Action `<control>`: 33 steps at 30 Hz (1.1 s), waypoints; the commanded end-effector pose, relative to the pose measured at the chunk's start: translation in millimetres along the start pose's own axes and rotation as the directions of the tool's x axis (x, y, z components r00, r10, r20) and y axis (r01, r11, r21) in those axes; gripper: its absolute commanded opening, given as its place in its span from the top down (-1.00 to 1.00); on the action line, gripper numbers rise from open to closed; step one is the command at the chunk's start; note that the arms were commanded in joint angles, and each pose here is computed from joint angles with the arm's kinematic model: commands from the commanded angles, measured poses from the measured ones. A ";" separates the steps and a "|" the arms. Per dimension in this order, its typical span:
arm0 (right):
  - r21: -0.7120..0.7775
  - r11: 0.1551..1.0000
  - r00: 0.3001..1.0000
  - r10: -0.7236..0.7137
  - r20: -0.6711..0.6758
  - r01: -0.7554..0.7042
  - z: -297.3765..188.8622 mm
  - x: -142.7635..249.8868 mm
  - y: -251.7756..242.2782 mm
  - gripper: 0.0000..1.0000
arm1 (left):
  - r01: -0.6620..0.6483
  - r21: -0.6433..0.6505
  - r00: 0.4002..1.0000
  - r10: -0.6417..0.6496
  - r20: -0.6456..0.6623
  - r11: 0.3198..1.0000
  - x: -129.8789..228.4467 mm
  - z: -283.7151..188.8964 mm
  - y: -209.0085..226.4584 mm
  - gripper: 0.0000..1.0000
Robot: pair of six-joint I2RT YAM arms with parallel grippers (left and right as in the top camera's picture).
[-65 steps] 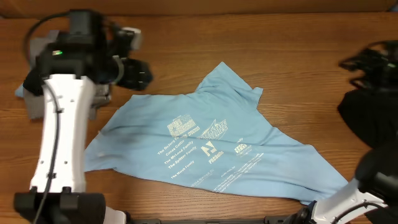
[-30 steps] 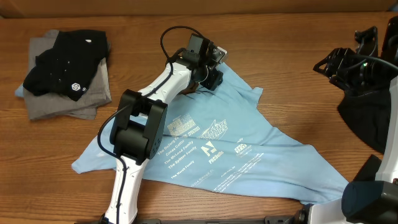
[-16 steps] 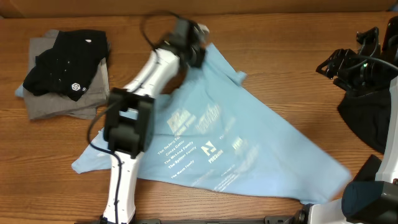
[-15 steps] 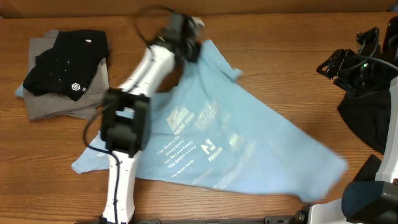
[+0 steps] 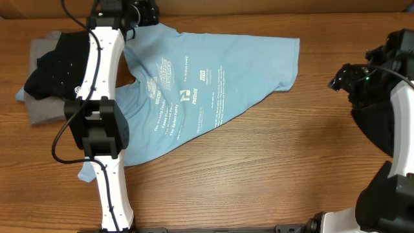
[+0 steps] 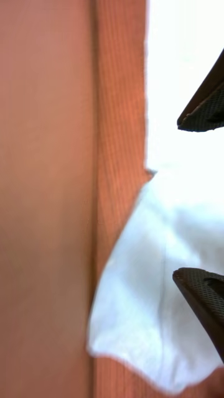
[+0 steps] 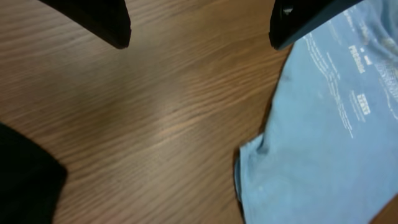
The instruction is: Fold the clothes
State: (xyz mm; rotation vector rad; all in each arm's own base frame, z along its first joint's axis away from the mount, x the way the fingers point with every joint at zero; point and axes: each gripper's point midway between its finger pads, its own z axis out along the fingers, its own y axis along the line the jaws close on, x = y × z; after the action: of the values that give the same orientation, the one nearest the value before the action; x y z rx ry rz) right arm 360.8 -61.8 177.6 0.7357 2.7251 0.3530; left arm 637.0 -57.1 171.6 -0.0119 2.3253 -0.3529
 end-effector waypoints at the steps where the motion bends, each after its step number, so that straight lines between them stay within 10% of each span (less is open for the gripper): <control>1: -0.051 0.999 1.000 -0.005 -0.023 0.003 22.4 10.7 6.0 -0.48 | -0.060 0.044 0.998 0.059 0.024 0.997 -17.5 -20.3 -21.7 -0.45; 23: -0.178 0.970 0.986 -0.166 0.024 0.168 62.6 27.5 88.8 -0.44 | -0.247 0.038 0.916 0.246 -0.316 0.968 45.1 -197.2 -82.5 -0.12; 33: -0.254 0.967 0.991 0.061 0.121 -0.028 59.5 -8.8 105.6 -0.45 | -0.378 0.116 0.755 0.379 -0.535 0.918 125.2 -186.8 -141.0 -0.15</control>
State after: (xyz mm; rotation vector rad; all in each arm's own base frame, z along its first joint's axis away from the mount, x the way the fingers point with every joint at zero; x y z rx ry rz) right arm 426.4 36.0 150.5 0.6011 2.5383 0.5980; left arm 413.0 -139.6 269.6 0.5202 2.7537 -0.2227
